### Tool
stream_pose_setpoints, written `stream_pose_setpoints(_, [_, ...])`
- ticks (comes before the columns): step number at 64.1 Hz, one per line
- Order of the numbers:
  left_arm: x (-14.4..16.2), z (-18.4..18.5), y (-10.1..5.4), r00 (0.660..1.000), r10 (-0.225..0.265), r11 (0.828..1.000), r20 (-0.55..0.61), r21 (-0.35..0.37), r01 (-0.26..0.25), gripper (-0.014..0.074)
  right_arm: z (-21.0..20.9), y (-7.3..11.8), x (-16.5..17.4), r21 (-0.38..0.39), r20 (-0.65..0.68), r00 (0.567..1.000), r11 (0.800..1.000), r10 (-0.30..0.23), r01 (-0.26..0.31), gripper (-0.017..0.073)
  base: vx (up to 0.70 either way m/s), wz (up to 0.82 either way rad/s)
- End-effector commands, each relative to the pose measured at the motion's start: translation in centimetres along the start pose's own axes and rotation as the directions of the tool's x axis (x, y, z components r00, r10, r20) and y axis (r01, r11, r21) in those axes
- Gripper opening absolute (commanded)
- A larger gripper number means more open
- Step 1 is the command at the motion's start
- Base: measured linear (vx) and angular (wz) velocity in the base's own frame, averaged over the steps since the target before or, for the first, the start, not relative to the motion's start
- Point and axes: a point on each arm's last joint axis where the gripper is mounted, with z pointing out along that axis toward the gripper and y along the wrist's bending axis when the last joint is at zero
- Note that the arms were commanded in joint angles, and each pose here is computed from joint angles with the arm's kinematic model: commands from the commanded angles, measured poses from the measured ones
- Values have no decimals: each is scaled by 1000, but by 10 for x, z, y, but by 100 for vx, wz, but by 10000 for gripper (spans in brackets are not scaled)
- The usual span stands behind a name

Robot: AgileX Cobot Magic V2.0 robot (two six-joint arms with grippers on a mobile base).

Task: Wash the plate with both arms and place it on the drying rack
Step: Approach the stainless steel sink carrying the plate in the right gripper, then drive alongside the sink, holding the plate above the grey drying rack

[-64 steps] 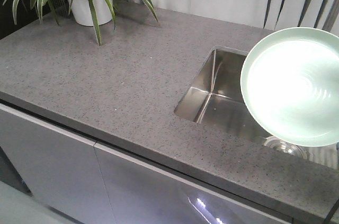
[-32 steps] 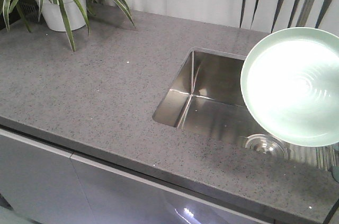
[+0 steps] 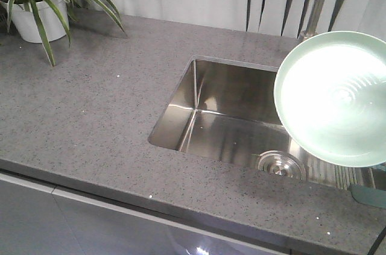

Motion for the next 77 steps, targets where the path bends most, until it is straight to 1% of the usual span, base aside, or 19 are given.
stream_pose_setpoints(1, [1,0,-1,998,-5,1000,62,14,4,-6,-10,4,-11,10,86,996,1000,-2,1,-6,2,-14])
stream_pose_setpoints(43, [1,0,-1,998,-5,1000,62,14,4,-6,-10,4,-11,10,86,996,1000,-2,1,-6,1,-11])
stream_pose_setpoints(77, [1,0,-1,998,-5,1000,62,14,4,-6,-10,4,-11,10,86,996,1000,-2,1,-6,2,-19])
